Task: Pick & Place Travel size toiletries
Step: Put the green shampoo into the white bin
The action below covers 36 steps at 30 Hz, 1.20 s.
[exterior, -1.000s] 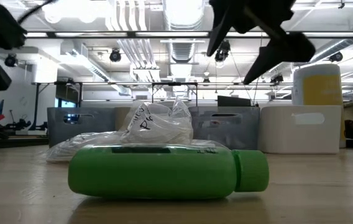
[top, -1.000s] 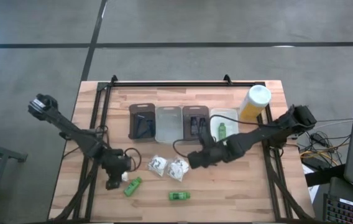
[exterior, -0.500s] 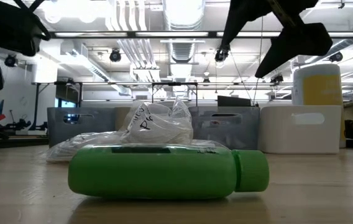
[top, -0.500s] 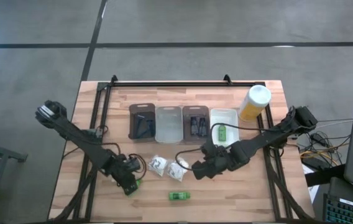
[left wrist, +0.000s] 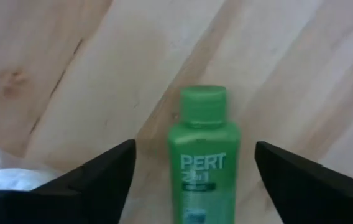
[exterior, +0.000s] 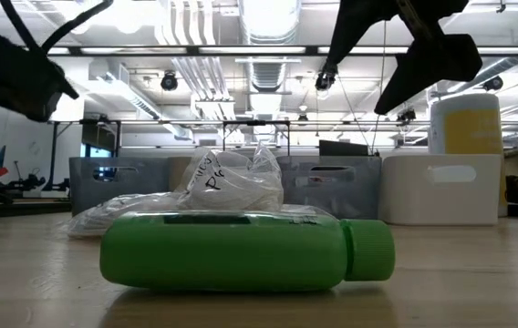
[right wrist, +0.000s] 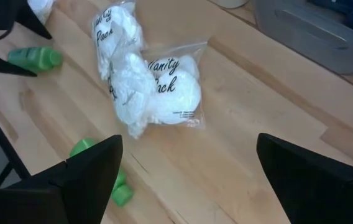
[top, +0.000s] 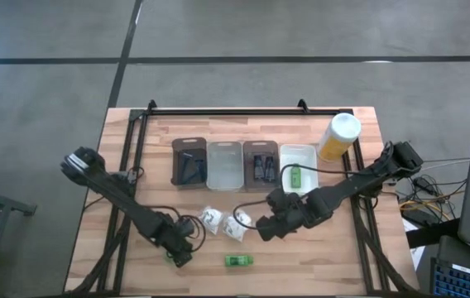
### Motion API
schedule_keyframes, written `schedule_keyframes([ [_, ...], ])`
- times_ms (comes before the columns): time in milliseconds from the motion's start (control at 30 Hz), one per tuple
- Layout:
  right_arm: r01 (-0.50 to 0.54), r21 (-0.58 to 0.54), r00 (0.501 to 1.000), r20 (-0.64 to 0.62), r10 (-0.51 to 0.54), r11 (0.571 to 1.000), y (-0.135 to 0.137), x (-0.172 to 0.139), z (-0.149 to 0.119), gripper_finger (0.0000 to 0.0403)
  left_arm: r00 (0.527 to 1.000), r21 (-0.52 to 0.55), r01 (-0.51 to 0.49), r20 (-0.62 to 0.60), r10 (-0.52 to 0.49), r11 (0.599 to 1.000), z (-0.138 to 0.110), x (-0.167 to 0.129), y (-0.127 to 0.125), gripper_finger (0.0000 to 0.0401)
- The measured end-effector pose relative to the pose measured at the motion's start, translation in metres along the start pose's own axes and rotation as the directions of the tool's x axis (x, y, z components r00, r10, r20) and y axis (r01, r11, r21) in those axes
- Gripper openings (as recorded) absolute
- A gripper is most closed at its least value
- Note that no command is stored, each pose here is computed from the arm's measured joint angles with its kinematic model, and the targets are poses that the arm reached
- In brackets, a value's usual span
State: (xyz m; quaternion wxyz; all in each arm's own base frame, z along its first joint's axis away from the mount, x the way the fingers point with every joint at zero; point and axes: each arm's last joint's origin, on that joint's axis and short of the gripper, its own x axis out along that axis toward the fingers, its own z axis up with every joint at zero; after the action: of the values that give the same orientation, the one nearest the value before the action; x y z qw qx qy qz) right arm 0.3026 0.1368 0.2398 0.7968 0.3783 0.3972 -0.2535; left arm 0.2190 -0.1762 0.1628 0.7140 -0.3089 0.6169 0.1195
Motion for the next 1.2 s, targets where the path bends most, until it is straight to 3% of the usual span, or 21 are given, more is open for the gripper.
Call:
schedule_keyframes([
  [233, 0.005, -0.016, 1.000, -0.002, -0.005, 1.000, -0.001, 0.000, 0.000, 0.0368, 0.999, 0.001, -0.037, -0.018, 0.037, 0.999, -0.001, 0.008, 0.003, 0.0351],
  [400, 0.008, -0.025, 1.000, -0.003, -0.009, 1.000, -0.001, 0.000, 0.000, 0.0368, 0.999, 0.110, -0.034, -0.025, 0.037, 0.993, -0.003, 0.009, 0.003, 0.0342],
  [567, -0.005, -0.103, 1.000, 0.024, 0.008, 0.995, 0.004, -0.006, -0.006, 0.0368, 0.999, 0.257, -0.043, -0.018, 0.049, 0.966, -0.008, 0.011, 0.003, 0.0337],
  [833, -0.054, -0.271, 0.996, 0.048, 0.069, 0.961, 0.018, -0.022, -0.012, 0.0368, 0.995, 0.280, -0.097, 0.015, 0.097, 0.955, -0.009, 0.020, 0.005, 0.0329],
  [1200, -0.094, -0.180, 0.996, -0.009, 0.094, 0.979, 0.022, -0.026, -0.021, 0.0368, 0.987, 0.286, -0.158, 0.020, 0.159, 0.945, -0.009, 0.035, 0.008, 0.0286],
])
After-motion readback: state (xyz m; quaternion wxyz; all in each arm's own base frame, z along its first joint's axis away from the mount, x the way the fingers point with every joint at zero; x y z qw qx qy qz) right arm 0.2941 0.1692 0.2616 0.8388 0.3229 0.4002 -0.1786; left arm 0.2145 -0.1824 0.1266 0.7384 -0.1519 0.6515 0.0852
